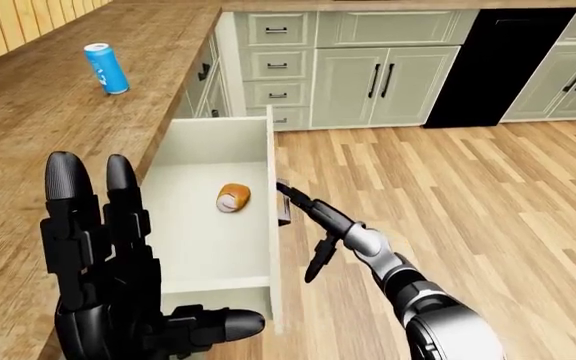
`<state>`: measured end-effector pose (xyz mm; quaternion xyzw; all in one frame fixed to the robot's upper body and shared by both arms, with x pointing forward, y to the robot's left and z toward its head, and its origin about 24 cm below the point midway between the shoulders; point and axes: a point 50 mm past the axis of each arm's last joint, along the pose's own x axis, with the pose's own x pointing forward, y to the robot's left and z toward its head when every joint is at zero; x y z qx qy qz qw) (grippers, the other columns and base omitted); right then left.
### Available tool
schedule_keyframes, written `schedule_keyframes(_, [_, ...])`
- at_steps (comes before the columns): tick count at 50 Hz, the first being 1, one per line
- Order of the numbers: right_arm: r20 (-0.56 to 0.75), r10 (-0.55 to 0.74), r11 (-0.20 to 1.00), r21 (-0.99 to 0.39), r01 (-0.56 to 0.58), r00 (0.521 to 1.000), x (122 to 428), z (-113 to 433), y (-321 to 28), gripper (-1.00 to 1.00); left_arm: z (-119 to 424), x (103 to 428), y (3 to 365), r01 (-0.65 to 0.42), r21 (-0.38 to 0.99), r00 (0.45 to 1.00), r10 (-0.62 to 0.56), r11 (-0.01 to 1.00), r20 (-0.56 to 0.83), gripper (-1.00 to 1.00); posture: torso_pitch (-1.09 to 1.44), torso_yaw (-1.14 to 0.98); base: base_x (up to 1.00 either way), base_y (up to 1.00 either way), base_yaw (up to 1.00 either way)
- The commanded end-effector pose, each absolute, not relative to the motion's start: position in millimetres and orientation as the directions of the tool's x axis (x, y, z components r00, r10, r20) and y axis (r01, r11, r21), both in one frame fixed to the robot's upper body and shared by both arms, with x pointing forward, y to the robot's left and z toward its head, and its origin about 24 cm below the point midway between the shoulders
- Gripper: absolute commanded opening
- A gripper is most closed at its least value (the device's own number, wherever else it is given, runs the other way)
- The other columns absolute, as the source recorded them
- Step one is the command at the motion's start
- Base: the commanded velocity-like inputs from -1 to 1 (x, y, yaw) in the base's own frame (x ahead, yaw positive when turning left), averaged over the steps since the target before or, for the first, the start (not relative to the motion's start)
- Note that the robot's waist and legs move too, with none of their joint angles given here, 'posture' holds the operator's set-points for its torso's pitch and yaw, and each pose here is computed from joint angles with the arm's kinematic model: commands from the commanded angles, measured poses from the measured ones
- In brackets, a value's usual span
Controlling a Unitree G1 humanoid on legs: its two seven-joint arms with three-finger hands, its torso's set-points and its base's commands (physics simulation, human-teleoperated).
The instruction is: Close the right drawer.
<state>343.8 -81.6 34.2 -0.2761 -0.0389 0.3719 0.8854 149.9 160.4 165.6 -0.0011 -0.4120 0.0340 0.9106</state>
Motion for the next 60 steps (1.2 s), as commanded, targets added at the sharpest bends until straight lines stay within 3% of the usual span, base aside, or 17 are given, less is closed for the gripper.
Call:
schedule_keyframes(1, [-0.043,0.772,0.491,-0.592,-0.638,0.634,347,60,-60,1.0,175,145,160,-0.057,-0.03,0.61,0.059,0.998,0.79,1.0,0.0,0.0,0.0,0.0,0.0])
schedule_keyframes(60, [-0.094,0.891,0.305,-0.6,-0.74,0.443,331,65,-4,1.0,176,145,160,-0.053,-0.036,0.609,0.061,0.998,0.791,1.0,0.0,0.0,0.0,0.0,0.0])
